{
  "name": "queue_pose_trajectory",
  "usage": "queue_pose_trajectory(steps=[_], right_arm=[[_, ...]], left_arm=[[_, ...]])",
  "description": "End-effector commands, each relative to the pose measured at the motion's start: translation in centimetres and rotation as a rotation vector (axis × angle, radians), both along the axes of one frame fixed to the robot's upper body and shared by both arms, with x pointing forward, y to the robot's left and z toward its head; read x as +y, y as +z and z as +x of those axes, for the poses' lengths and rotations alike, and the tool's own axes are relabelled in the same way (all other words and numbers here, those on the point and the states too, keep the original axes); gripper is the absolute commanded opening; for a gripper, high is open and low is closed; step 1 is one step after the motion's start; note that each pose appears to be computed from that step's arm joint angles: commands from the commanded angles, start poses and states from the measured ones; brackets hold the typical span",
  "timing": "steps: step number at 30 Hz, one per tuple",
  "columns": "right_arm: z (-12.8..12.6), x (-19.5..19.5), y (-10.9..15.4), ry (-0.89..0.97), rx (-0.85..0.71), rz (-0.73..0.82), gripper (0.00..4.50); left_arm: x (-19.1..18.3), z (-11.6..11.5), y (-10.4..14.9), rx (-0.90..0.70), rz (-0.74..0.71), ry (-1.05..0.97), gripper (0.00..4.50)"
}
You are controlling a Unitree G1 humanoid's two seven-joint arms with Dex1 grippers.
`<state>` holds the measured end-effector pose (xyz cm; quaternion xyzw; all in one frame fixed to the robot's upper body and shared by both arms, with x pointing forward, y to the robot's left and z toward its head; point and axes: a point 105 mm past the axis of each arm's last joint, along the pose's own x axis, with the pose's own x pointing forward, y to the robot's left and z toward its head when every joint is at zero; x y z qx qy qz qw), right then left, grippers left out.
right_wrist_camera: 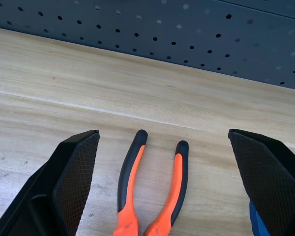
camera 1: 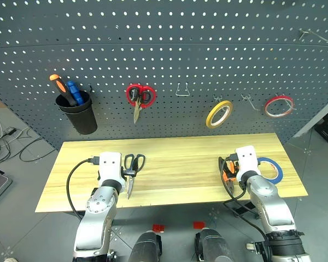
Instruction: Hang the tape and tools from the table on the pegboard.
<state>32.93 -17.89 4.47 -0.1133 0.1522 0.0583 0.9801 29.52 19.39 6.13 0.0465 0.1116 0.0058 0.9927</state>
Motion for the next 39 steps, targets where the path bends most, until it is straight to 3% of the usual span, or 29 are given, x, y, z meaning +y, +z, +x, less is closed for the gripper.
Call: queue_pose_trajectory(steps=[1, 25, 39], right_arm=[[0.3, -0.2, 1.1, -0.001, -0.04, -0.012, 4.5], [0.1, -0.2, 1.1, 0.012, -0.039, -0.017, 4.5], [-0.1, -0.6, 1.0, 0.013, -0.031, -0.024, 4.5]], left_arm=[[0.2, 0.1, 1.3, -0.055, 0.019, 0.002, 4.48], [0.6, -0.1, 1.3, -0.06, 0.02, 0.026, 4.48], [2.8, -1.7, 1.2, -0.063, 0.029, 0.138, 4.48]])
